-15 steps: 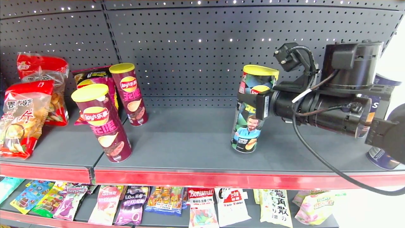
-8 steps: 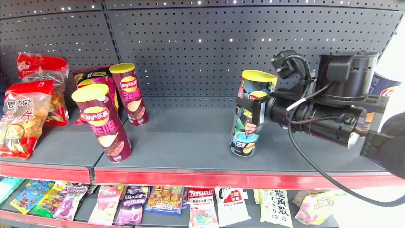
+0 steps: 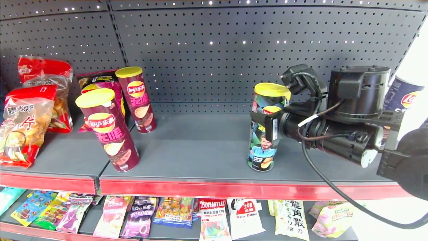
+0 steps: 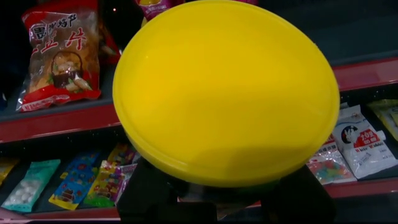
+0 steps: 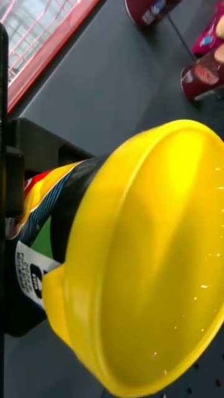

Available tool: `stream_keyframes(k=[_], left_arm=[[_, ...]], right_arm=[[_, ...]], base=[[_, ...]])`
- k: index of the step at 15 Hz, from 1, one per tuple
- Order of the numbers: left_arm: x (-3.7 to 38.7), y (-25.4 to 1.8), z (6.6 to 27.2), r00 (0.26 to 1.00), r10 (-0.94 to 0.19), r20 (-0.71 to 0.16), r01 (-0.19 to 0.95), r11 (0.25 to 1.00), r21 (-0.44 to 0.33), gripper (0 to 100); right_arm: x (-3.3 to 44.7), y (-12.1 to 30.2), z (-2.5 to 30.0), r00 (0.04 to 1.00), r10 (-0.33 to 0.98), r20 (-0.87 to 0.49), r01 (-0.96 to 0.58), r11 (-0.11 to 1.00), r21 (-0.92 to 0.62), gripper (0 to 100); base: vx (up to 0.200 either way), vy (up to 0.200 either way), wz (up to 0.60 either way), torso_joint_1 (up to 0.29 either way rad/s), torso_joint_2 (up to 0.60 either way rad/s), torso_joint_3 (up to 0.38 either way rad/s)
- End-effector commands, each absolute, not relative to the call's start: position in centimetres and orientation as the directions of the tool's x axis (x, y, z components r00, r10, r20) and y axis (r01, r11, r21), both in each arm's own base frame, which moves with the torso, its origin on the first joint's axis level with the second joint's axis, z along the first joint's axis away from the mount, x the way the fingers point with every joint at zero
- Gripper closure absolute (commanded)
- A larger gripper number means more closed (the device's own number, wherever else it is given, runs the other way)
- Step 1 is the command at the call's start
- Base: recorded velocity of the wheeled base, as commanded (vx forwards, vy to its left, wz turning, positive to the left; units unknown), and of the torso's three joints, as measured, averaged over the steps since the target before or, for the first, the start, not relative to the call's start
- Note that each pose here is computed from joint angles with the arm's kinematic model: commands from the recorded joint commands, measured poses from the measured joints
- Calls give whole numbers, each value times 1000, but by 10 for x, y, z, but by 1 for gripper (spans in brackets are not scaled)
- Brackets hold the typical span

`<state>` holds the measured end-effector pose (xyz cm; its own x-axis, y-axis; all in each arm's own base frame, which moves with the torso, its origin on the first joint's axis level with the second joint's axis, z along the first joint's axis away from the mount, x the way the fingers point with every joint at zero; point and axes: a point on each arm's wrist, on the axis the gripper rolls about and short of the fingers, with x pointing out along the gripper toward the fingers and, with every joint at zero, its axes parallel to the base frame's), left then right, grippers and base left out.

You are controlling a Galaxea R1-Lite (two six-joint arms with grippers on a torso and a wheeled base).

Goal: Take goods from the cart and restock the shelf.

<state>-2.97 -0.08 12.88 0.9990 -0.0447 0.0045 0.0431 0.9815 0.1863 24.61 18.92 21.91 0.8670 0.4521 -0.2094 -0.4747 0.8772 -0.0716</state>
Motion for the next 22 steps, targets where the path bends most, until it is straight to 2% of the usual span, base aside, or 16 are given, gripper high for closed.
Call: stream_keyframes(k=[1,6,16,22], left_arm=[[-29,-1,128,999,-44,2,43,982,186,100],[-30,-1,128,999,-44,2,43,982,186,100],[-29,-1,125,999,-44,-8,45,982,186,100],[-28,-1,124,999,-43,-12,44,982,186,100]], right_arm=[[243,193,217,862,459,-217,-483,873,-72,100],[234,201,209,839,488,-240,-516,853,-72,100],[235,204,212,853,490,-181,-508,858,-72,100],[223,203,199,835,503,-225,-530,844,-80,100]], base=[[0,0,0,0,0,0],[0,0,0,0,0,0],[0,0,0,0,0,0],[0,0,0,0,0,0]])
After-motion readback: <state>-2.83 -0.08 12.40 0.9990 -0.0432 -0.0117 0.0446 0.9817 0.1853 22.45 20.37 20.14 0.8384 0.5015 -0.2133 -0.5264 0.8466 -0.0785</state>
